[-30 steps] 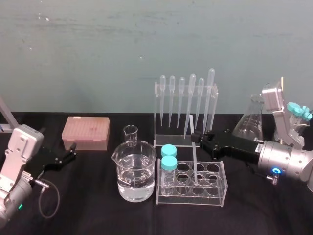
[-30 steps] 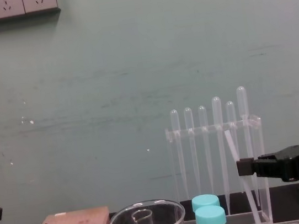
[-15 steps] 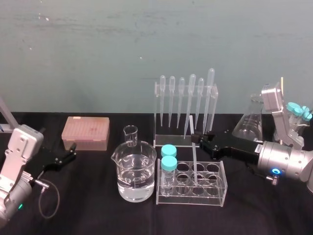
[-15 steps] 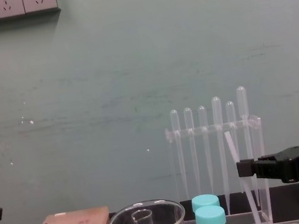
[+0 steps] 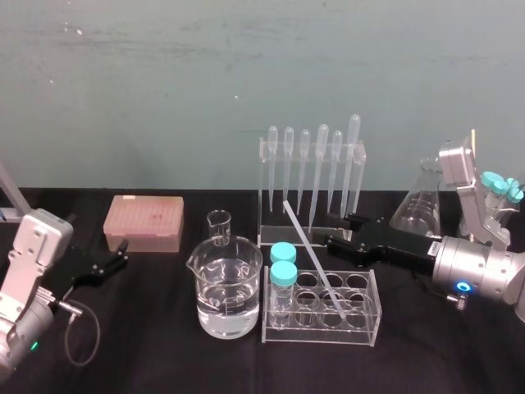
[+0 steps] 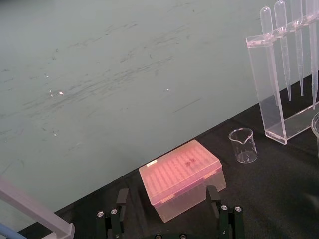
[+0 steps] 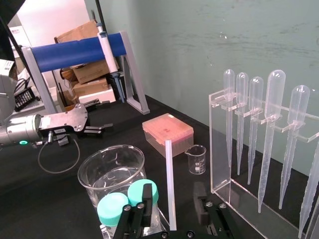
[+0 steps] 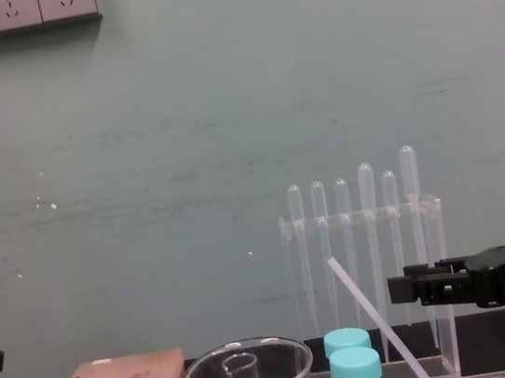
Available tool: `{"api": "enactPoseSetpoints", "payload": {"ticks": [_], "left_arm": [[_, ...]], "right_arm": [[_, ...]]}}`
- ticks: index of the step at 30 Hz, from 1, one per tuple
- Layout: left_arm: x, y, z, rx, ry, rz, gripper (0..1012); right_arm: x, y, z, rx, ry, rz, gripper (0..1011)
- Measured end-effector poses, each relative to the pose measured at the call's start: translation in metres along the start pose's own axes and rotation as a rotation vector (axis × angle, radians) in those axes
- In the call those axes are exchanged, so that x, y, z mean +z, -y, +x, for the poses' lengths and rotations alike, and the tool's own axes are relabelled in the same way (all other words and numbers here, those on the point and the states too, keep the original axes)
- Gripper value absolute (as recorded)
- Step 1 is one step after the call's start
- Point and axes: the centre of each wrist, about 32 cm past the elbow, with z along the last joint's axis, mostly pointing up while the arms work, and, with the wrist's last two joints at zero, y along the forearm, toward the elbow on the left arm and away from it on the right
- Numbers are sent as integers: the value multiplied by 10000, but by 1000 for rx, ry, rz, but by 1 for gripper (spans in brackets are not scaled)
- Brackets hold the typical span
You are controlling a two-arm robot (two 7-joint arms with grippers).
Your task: Pick up the stirring rod with one hand, then place it down.
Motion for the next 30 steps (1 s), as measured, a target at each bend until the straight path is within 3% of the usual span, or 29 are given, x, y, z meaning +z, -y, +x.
{"api": "enactPoseSetpoints", "payload": {"ticks": [7,10,14,19,20,23,24,26,30], "left_arm": [[0,0,0,0,0,0,1000],[0,0,0,0,0,0,1000],[0,0,0,0,0,0,1000],[0,0,0,0,0,0,1000],[0,0,0,0,0,0,1000],[0,0,0,0,0,0,1000],[0,0,0,0,0,0,1000],[0,0,0,0,0,0,1000],[0,0,0,0,0,0,1000]], "right_arm": [[1,0,0,0,0,0,738],[0,1,0,0,0,1,795],[7,57,-24,-82,-17,23,918],[-106,193,-130,-387,-33,41,1004],[-181,226,-172,-494,-25,28,1004],[-342,271,-240,-658,-32,-16,1004],[-342,271,-240,-658,-32,-16,1004],[-479,294,-293,-745,-55,-64,1004],[-598,306,-344,-790,-77,-102,1004]]}}
